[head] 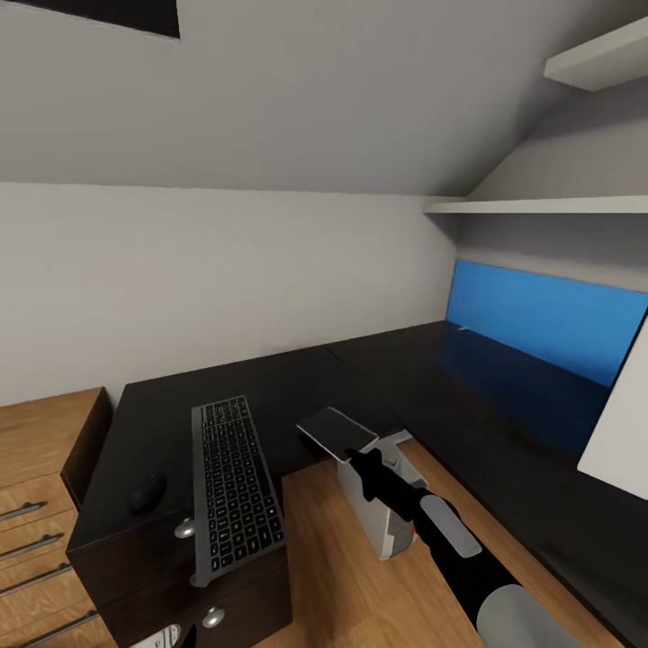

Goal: In the bedroom, organize the workspace by keeping the computer under the desk, ensuring the monitor is on the desk, placing the keyboard on the desk next to the monitor, placing the mouse on the desk next to the keyboard, moving the folder from the swivel chair onto the desk next to the mouse, stacking the notebook on top of the folder with the pen on top of the notebook, and positioning the swivel chair next to the desk.

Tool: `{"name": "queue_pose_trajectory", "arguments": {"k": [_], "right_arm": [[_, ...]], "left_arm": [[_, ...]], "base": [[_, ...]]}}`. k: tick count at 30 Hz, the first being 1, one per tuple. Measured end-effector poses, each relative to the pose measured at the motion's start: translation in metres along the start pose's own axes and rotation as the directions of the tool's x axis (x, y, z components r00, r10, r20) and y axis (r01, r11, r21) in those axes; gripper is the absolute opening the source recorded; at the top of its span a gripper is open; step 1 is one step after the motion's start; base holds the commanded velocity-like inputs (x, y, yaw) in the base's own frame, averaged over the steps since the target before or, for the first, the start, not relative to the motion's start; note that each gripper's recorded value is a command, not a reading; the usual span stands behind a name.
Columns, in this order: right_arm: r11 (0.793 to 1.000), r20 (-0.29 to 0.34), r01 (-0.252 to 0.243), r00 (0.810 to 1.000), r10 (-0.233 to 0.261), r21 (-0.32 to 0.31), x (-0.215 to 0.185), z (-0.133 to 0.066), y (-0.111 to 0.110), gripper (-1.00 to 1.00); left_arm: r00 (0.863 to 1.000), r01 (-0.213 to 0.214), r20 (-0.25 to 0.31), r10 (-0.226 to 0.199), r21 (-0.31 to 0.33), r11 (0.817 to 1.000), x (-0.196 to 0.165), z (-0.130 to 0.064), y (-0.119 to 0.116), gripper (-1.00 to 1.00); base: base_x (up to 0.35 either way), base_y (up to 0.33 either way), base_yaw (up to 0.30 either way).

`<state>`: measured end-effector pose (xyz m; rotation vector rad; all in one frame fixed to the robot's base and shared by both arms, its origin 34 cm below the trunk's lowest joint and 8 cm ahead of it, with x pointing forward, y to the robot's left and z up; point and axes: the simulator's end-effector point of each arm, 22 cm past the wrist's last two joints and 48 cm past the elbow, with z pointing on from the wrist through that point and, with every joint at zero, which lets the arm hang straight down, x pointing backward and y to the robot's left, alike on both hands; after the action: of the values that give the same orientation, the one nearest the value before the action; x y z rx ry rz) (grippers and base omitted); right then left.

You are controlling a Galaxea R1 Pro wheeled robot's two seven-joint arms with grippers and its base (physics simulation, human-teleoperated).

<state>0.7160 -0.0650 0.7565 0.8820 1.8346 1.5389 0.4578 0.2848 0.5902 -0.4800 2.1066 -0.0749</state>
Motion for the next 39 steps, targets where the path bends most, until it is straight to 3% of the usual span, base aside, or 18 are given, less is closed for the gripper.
{"name": "queue_pose_trajectory", "arguments": {"k": [18, 39], "right_arm": [[1.0, 0.034, -0.016, 0.999, 0.017, -0.015, -0.001, 0.004, -0.018, -1.0], [0.999, 0.039, 0.003, 0.999, -0.001, -0.042, 0.0, 0.006, -0.023, -1.0]], "left_arm": [[1.0, 0.002, 0.004, -0.002, -0.003, 1.0, 0.02, 0.01, 0.007, 1.0], [1.0, 0.004, 0.003, -0.004, -0.002, 1.0, 0.039, 0.02, 0.013, 1.0]], "base": [[0.0, 0.0, 0.0], [0.0, 0.0, 0.0]]}}
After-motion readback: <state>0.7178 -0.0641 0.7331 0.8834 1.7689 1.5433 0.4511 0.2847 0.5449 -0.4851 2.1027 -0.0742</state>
